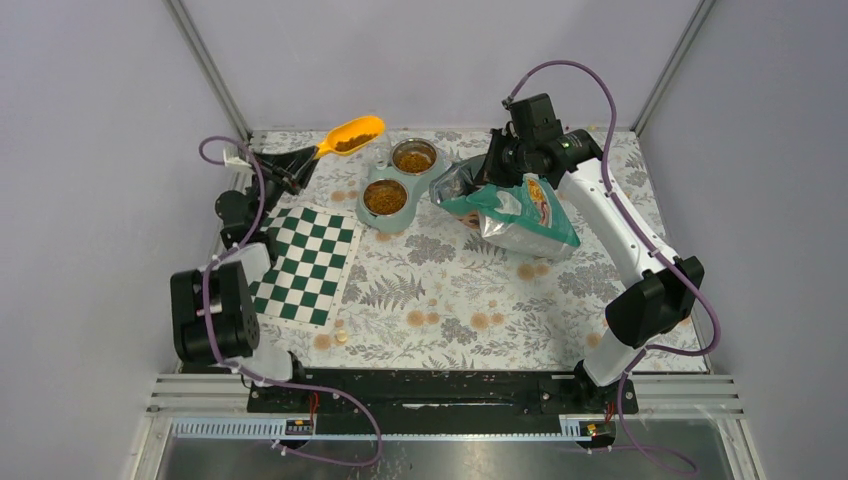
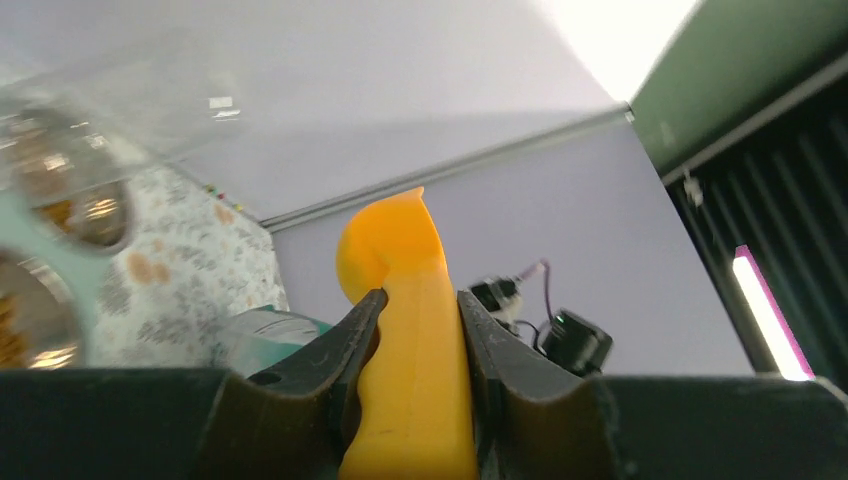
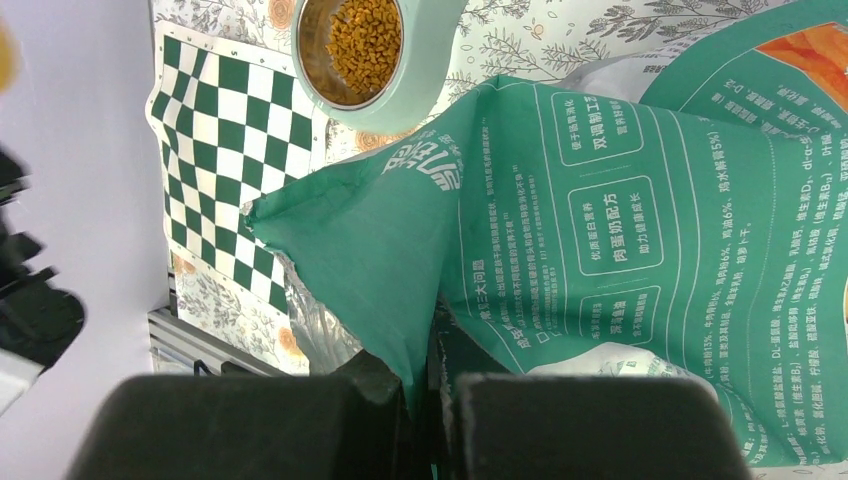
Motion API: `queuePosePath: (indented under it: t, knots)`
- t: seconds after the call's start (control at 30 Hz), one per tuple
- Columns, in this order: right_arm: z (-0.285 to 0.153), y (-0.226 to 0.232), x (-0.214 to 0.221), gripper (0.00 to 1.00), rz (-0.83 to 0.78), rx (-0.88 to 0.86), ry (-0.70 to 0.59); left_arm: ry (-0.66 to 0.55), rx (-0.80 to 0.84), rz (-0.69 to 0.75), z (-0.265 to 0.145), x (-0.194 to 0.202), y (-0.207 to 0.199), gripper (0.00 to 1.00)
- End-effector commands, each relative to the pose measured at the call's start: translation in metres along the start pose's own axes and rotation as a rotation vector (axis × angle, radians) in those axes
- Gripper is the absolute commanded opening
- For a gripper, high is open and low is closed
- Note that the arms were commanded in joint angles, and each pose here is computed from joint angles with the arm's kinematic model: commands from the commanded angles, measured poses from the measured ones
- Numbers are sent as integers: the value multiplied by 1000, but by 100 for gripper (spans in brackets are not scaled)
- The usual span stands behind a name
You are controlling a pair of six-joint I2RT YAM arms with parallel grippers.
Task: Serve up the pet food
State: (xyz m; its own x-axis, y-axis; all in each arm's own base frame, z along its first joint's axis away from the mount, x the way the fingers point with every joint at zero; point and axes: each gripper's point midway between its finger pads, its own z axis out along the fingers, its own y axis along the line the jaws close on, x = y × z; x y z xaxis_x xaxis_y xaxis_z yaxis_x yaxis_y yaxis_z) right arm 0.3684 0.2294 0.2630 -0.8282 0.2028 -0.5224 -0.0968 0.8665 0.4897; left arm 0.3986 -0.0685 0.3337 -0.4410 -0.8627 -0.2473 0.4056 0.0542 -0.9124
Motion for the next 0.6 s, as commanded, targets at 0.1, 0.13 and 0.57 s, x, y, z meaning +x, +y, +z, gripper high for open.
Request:
queuePosePath:
  t: [0.1,0.13,0.57]
  knots:
    - [-29,32,-34,0,-16,-117,-112,-111,-38,60,-27,-26,40,0]
    - [-29,31,-35,0,-16,-117,-113,-106,-68,75,-27,-27,48,0]
    - [-24,29,-38,0,-3,-109,-110,-50,-305,171,-35,-24,114,0]
